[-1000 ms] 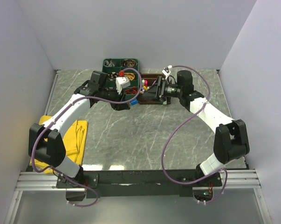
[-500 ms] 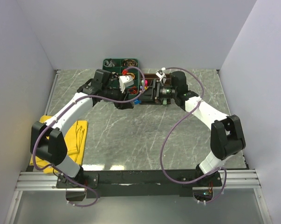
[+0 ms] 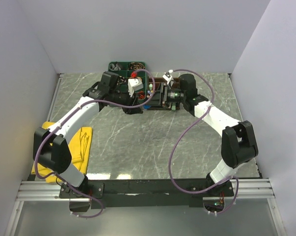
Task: Sort the stationery into containers
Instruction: Place the stationery in the storage box.
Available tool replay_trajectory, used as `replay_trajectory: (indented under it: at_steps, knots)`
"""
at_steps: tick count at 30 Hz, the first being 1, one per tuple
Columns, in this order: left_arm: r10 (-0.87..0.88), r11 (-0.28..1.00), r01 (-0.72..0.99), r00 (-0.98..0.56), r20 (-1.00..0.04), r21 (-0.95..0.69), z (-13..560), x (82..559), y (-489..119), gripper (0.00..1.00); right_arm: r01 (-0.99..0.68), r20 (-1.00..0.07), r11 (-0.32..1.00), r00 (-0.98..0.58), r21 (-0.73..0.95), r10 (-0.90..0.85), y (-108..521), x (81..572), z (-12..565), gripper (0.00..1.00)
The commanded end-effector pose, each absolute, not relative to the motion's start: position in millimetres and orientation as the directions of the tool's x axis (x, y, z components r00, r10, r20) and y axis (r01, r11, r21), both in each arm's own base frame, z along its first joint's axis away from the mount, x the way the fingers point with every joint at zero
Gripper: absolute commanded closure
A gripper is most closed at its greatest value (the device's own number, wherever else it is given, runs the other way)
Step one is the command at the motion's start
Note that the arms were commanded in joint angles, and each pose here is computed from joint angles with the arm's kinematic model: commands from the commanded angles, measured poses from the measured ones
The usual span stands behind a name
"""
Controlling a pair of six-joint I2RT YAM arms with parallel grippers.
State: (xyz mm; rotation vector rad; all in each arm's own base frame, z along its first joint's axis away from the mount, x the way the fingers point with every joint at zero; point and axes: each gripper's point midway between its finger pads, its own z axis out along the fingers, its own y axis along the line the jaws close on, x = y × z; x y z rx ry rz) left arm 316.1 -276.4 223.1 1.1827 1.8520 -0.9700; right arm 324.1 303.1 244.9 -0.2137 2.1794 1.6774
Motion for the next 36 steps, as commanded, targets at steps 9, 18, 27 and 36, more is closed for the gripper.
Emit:
replay_trajectory:
  at_steps: [9, 18, 27, 36]
  knots:
    - [0.364, 0.287, 0.946, -0.254, -0.896, -0.152, 245, 325, -286, 0.93, -0.469, -0.499, 0.237, -0.863, 0.851, 0.080, 308, 324, 267, 0.76]
    - [0.426, 0.499, 0.866, -0.285, -0.859, -0.039, 227, 331, -243, 0.01, -0.681, -0.770, 0.502, -0.637, 0.533, -0.047, 262, 343, 261, 0.89]
    - [0.447, 0.570, 0.821, -0.282, -0.849, 0.027, 219, 322, -218, 0.01, -0.655, -0.815, 0.747, -0.489, 0.110, -0.309, 193, 420, 238, 0.93]
    - [0.446, 0.578, 0.815, -0.278, -0.851, 0.036, 219, 324, -216, 0.00, -0.608, -0.777, 0.790, -0.458, -0.081, -0.432, 168, 462, 236, 0.97]
